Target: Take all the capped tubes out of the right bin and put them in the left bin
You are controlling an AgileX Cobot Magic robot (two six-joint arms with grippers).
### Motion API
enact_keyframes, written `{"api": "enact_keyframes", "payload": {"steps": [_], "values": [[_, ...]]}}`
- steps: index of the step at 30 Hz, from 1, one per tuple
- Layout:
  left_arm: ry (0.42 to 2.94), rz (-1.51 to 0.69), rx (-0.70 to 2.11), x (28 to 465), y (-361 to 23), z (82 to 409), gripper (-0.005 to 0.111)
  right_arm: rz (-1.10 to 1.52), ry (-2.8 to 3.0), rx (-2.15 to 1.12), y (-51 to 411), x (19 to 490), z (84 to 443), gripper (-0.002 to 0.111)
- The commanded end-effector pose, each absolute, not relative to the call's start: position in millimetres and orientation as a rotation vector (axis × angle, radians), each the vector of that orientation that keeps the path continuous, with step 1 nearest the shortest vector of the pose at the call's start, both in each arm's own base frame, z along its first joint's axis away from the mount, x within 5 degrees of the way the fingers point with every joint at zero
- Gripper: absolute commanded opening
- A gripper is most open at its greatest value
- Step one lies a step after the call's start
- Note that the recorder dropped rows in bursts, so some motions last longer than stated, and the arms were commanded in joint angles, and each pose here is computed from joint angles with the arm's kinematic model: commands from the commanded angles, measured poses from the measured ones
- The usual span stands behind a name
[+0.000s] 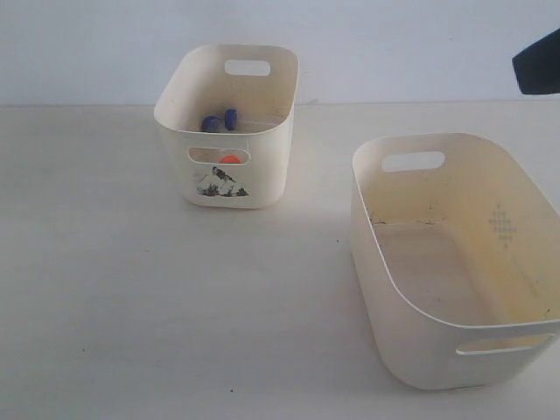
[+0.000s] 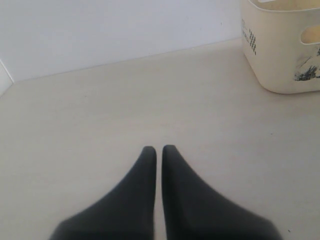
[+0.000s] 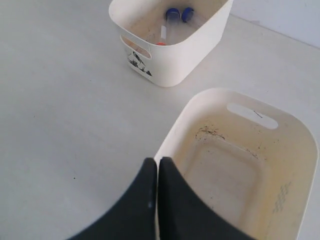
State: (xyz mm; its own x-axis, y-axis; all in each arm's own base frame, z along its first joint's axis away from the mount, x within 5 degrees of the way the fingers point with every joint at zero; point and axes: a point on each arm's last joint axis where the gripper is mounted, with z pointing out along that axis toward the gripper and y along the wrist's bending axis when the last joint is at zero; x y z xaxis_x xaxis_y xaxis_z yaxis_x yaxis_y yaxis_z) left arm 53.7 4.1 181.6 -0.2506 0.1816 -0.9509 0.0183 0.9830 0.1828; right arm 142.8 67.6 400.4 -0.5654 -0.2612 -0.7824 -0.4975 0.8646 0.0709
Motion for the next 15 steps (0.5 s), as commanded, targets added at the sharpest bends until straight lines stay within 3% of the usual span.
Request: {"api": "enact_keyframes", "payload": {"steps": [1, 15], "values": [[1.814, 0.144, 0.137, 53.7, 3.9, 183.1, 0.004, 0.364, 2.178, -0.531, 65.4, 137.7, 403.2, 0.000], [1.814, 0.144, 0.137, 53.7, 3.9, 183.1, 0.004, 0.310, 2.169, -0.567, 63.2, 138.6, 402.8, 0.000]]}}
